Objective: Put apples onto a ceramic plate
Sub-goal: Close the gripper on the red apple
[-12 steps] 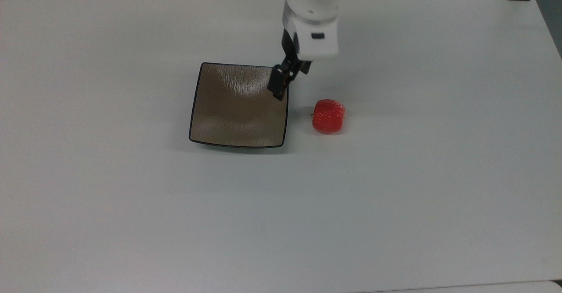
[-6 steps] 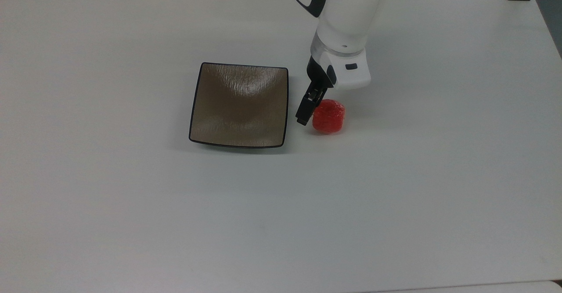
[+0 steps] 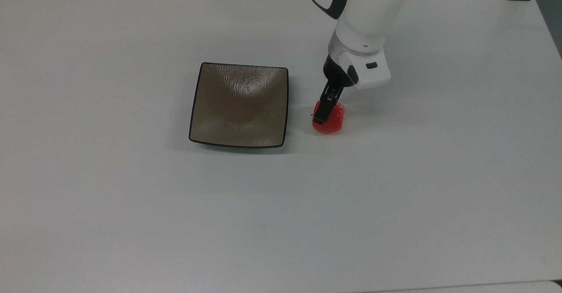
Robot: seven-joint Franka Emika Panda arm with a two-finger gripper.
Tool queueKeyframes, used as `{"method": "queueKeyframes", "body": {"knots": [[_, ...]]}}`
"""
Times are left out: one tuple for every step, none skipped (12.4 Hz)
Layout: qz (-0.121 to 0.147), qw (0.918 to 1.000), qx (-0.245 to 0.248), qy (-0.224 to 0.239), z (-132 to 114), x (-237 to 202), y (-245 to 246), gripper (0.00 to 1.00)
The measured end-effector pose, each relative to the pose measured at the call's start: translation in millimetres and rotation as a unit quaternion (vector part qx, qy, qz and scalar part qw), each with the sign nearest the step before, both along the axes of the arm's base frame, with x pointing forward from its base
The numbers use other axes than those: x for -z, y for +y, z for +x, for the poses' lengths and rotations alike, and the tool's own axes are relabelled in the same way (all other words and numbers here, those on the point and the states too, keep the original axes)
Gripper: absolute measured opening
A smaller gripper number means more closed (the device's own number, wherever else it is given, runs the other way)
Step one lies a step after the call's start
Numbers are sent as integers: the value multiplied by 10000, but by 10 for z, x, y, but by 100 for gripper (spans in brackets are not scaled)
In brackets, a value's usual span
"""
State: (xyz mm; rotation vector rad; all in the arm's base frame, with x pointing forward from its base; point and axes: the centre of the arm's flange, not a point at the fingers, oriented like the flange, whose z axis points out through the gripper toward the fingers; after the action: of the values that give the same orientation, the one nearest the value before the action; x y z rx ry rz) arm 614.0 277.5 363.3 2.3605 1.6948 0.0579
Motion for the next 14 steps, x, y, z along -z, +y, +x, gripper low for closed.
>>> {"method": "queueKeyframes", "body": {"knots": [[-11,10000,-22,10,-6,20,15,100],[-72,9999,-72,17,-6,70,25,100],[-131,9998,-116,46,-6,145,34,100],[-163,9997,-137,89,-5,219,41,100],[-202,9996,-169,104,1,272,49,95],[-281,9993,-227,78,14,303,50,78],[-314,9992,-252,41,27,292,49,67],[-314,9992,-253,34,32,287,50,67],[-313,9992,-253,36,34,292,51,67],[-312,9992,-252,34,37,291,51,65],[-309,9992,-251,27,41,284,52,65],[-304,9992,-249,15,47,272,53,65],[-292,9993,-242,-13,63,244,52,65],[-265,9994,-219,-79,99,173,43,65]]}}
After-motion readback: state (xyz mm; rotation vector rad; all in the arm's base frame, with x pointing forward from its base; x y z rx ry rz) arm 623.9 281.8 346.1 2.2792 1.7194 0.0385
